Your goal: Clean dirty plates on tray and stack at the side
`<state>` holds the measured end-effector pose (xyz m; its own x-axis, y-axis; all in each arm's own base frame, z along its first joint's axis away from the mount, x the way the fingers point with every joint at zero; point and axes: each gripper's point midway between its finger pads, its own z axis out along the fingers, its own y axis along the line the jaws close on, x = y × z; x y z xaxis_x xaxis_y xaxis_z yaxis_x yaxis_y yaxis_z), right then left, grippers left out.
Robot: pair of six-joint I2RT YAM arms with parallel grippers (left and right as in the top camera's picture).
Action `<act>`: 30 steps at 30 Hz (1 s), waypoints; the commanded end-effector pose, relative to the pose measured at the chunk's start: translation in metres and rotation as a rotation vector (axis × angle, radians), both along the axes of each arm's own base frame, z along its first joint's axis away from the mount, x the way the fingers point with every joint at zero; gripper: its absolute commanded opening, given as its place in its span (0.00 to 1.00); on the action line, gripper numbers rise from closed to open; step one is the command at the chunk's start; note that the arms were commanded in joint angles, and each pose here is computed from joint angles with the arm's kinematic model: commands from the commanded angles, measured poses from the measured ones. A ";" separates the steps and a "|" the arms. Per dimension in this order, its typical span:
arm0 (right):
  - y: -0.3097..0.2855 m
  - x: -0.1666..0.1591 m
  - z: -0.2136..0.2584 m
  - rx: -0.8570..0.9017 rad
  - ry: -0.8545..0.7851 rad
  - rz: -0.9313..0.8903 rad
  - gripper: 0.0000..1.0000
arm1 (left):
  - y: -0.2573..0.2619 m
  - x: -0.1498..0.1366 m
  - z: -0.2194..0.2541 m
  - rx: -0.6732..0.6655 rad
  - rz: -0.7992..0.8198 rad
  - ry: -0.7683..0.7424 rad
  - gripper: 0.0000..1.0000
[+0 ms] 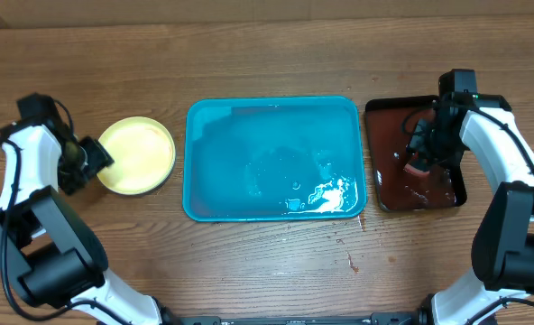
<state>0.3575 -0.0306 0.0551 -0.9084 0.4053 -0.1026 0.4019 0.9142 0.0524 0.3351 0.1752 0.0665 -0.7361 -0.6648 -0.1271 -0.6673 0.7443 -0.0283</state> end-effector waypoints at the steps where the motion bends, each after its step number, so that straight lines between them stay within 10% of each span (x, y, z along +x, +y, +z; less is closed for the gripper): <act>1: 0.002 0.020 0.034 0.019 -0.078 0.004 0.55 | 0.007 0.017 0.070 0.078 -0.009 -0.152 0.82; 15: 0.003 0.002 0.193 -0.009 -0.324 0.006 1.00 | -0.088 -0.011 0.194 0.009 -0.207 -0.371 0.90; 30: 0.017 -0.123 0.272 -0.050 -0.457 0.109 1.00 | -0.143 -0.018 0.196 -0.033 -0.357 -0.344 1.00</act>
